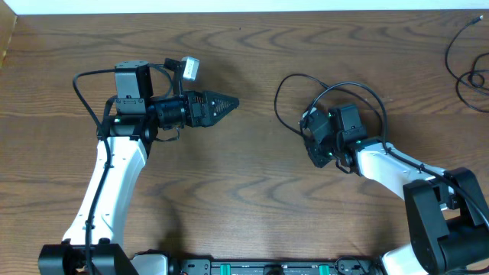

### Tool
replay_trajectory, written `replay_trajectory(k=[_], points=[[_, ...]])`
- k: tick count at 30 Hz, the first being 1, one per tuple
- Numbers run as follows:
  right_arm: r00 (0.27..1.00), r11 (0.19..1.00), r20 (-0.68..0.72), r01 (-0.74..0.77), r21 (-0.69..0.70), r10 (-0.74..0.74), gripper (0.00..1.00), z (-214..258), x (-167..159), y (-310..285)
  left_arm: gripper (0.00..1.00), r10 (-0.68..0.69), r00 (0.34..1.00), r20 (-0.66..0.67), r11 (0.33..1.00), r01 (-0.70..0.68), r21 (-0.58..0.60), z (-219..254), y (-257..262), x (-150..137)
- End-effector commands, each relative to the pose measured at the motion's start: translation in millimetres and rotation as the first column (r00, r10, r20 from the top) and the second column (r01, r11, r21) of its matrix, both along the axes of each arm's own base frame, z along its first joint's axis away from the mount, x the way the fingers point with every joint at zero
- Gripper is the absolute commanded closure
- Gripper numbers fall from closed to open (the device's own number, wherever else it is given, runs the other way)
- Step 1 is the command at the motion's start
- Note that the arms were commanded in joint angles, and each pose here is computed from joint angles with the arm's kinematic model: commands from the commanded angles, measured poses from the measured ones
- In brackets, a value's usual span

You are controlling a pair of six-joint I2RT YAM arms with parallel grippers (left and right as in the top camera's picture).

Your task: Untangle cables

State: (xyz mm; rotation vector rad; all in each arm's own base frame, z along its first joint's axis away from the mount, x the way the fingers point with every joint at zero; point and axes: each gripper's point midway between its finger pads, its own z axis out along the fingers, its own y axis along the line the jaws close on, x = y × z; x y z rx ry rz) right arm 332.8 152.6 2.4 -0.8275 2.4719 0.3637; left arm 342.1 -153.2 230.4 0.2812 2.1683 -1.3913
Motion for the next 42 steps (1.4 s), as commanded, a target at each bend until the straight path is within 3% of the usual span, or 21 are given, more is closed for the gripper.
replay_trajectory(k=[1,12,26,36,42], points=[[0.996,0.995,0.061,0.069,-0.068,-0.065,0.99,1.3,19.3,-14.0,0.04,-0.004,1.000,-0.004,1.000,0.004,-0.001,-2.4,0.2,-1.2],[0.942,0.975,0.267,0.219,-0.039,-0.201,0.99,67.0,99.6,-51.6,0.04,-0.004,1.000,-0.004,1.000,0.004,-0.001,-2.4,0.2,-1.2],[0.794,0.939,0.546,0.341,-0.038,-0.266,0.99,162.9,194.6,-142.1,0.04,-0.004,1.000,-0.004,1.000,0.004,-0.001,-2.4,0.2,-1.2],[0.776,0.918,0.547,0.395,-0.036,-0.312,0.99,140.9,284.6,-179.0,0.04,-0.004,1.000,-0.004,1.000,0.004,-0.001,-2.4,0.2,-1.2],[0.789,0.895,0.513,0.439,-0.086,-0.338,0.99,68.0,310.4,-191.5,0.04,-0.004,1.000,-0.004,1.000,0.004,-0.001,-2.4,0.2,-1.2]])
